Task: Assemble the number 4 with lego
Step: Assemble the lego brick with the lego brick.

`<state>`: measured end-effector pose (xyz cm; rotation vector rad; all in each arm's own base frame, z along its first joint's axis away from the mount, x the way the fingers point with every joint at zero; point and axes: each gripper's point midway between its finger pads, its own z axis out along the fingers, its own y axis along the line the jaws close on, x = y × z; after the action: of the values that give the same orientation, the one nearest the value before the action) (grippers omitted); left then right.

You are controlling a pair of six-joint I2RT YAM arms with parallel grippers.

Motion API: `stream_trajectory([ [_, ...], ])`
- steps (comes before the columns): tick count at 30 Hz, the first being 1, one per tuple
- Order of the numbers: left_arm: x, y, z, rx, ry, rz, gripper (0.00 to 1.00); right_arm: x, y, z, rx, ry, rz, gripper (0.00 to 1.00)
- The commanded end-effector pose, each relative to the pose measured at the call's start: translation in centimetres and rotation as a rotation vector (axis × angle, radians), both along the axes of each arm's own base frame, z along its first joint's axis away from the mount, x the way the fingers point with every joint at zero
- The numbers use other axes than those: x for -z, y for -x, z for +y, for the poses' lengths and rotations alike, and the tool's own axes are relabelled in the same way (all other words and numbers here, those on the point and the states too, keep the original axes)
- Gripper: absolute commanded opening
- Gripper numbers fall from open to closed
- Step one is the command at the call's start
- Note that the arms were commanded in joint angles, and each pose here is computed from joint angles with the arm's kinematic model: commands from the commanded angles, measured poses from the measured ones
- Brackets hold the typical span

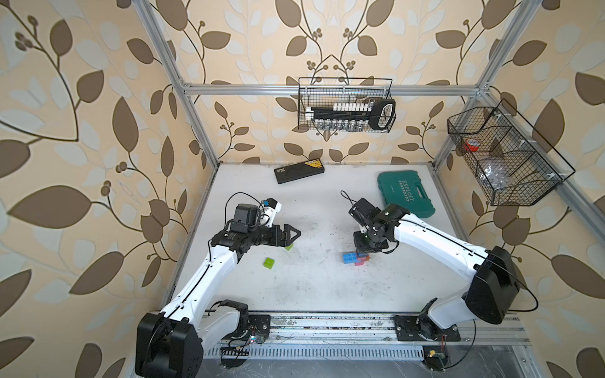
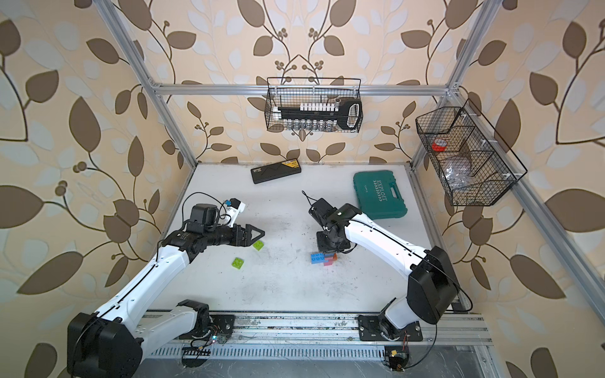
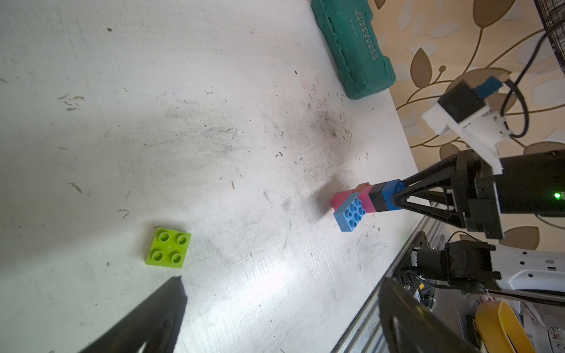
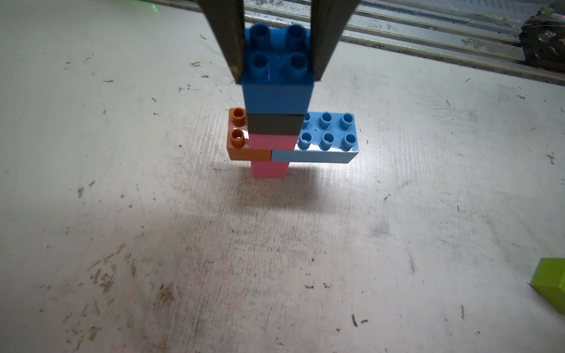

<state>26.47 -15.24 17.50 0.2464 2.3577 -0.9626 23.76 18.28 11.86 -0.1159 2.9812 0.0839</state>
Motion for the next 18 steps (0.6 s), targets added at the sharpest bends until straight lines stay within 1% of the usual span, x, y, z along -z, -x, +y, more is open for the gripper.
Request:
stream_trajectory([
  [1, -1.6, -0.4, -0.4, 0.025, -0.005, -0.058, 0.99, 4.3, 2.6, -1.5, 0.004, 0.111, 0.17, 0.15],
  [6, -1.8, -0.4, -0.5, 0.029, -0.002, -0.068, 0.99, 5.1, 3.4, -1.6, -0.027, 0.138, 0.208, 0.14],
  [12, -1.9, -0.3, -0.4, 0.029, -0.006, -0.07, 0.99, 7.5, 4.6, -0.7, -0.056, 0.134, 0.258, 0.13],
  [15, -1.9, -0.3, -0.4, 0.026, -0.009, -0.072, 0.99, 7.5, 4.2, 0.2, -0.05, 0.123, 0.237, 0.13],
  [18, -1.9, -0.3, -0.3, 0.024, -0.012, -0.072, 0.99, 7.1, 3.3, 1.0, -0.027, 0.117, 0.207, 0.11],
])
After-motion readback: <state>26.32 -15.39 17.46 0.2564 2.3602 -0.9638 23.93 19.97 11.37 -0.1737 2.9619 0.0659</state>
